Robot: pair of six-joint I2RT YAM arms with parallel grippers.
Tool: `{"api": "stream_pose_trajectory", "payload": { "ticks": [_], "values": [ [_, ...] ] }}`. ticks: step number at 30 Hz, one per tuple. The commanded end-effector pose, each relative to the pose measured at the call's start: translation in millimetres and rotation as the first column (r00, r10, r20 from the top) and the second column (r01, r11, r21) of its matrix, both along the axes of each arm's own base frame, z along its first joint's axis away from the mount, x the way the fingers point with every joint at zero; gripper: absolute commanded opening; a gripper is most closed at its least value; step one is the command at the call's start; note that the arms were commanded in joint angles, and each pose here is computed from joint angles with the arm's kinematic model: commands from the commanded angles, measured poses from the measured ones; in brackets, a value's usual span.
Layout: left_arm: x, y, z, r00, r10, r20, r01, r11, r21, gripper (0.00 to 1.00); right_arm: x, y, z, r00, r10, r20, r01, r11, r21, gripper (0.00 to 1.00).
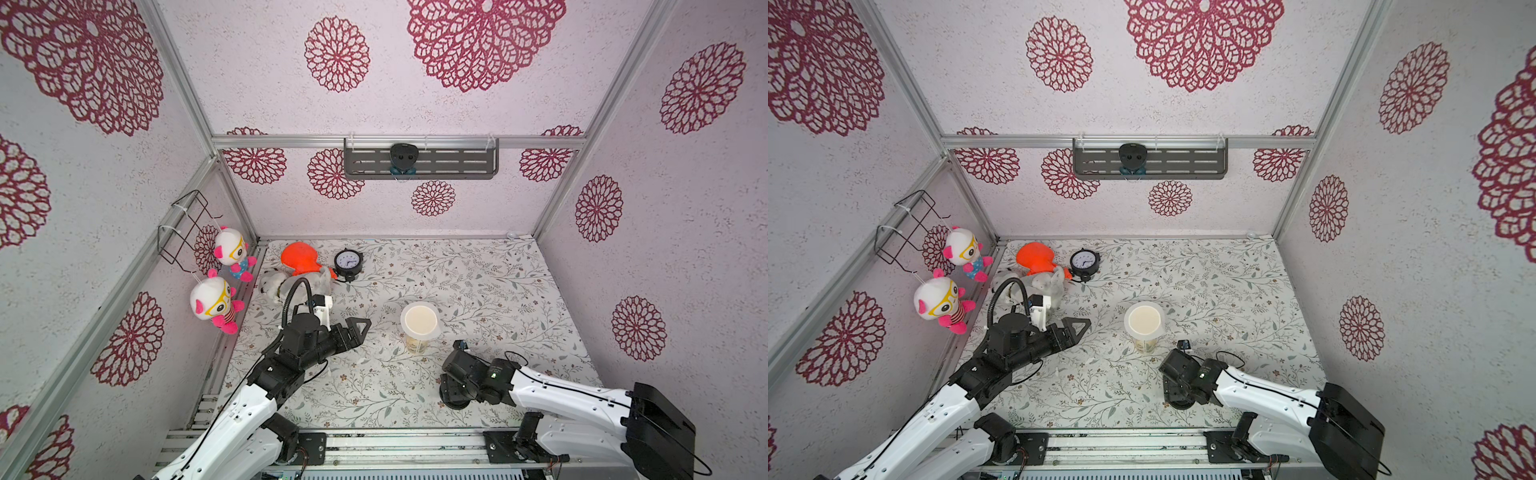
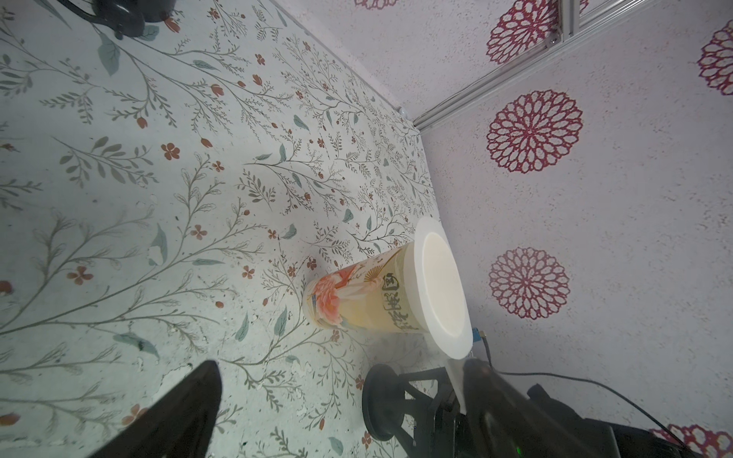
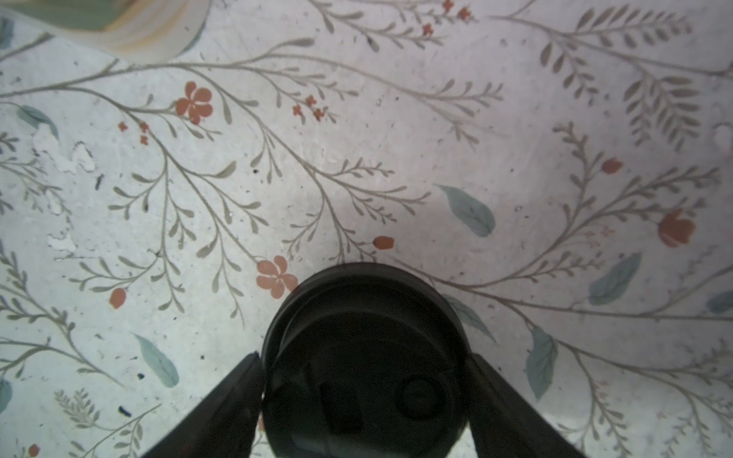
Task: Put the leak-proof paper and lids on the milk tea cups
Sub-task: Pick up the cup lid from the center of the board, then secure the cup lid on the cup.
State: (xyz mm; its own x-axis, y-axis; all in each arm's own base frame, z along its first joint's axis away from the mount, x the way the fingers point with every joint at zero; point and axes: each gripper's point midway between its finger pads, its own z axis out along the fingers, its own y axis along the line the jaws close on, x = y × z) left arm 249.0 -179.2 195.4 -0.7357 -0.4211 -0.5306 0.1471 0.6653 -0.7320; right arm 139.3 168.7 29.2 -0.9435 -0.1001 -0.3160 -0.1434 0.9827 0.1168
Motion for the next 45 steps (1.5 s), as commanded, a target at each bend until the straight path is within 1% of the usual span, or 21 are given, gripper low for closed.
{"api": "stream_pose_trajectory", "payload": {
  "ticks": [1,6,12,15,19,27,34,41,45],
  "values": [
    [2,4,-6,1.0,0.009,-0.005,-0.009,1.0,0.022,0.98,-3,-5,-4,1.0,0.031,0.001,-0.031,0.998,-0.051,0.8],
    [2,5,-9,1.0,0.012,-0.012,-0.012,1.0,0.028,0.97,-5,-9,-8,0.999,0.046,-0.003,-0.047,0.994,-0.102,0.8],
    [2,6,-6,1.0,0.014,-0.01,-0.014,0.999,0.03,0.98,-7,-8,-11,0.997,0.076,0.0,-0.076,0.989,-0.13,0.8],
    [2,7,1,1.0,0.013,0.005,-0.013,1.0,0.024,0.98,-5,-10,-9,0.997,0.074,0.009,-0.072,0.985,-0.156,0.77],
    [1,8,9,1.0,0.013,0.019,-0.013,1.0,0.02,0.98,1,-9,4,0.996,0.075,0.043,-0.067,0.986,-0.156,0.72],
    [-2,11,20,0.999,0.015,0.044,-0.015,1.0,0.01,0.98,9,-10,46,0.989,0.059,0.134,-0.047,0.995,-0.091,0.59],
    [-1,8,27,0.998,0.006,0.058,-0.006,1.0,-0.004,0.98,19,-12,95,0.981,0.072,0.182,-0.061,0.996,-0.064,0.57],
    [3,5,37,0.997,-0.001,0.081,0.003,1.0,-0.016,0.98,40,-23,153,0.969,0.091,0.228,-0.067,0.992,-0.11,0.55],
    [7,1,40,0.996,-0.013,0.085,0.014,1.0,-0.018,0.97,60,-9,188,0.955,0.137,0.264,-0.107,0.986,-0.128,0.54]
  ]
}}
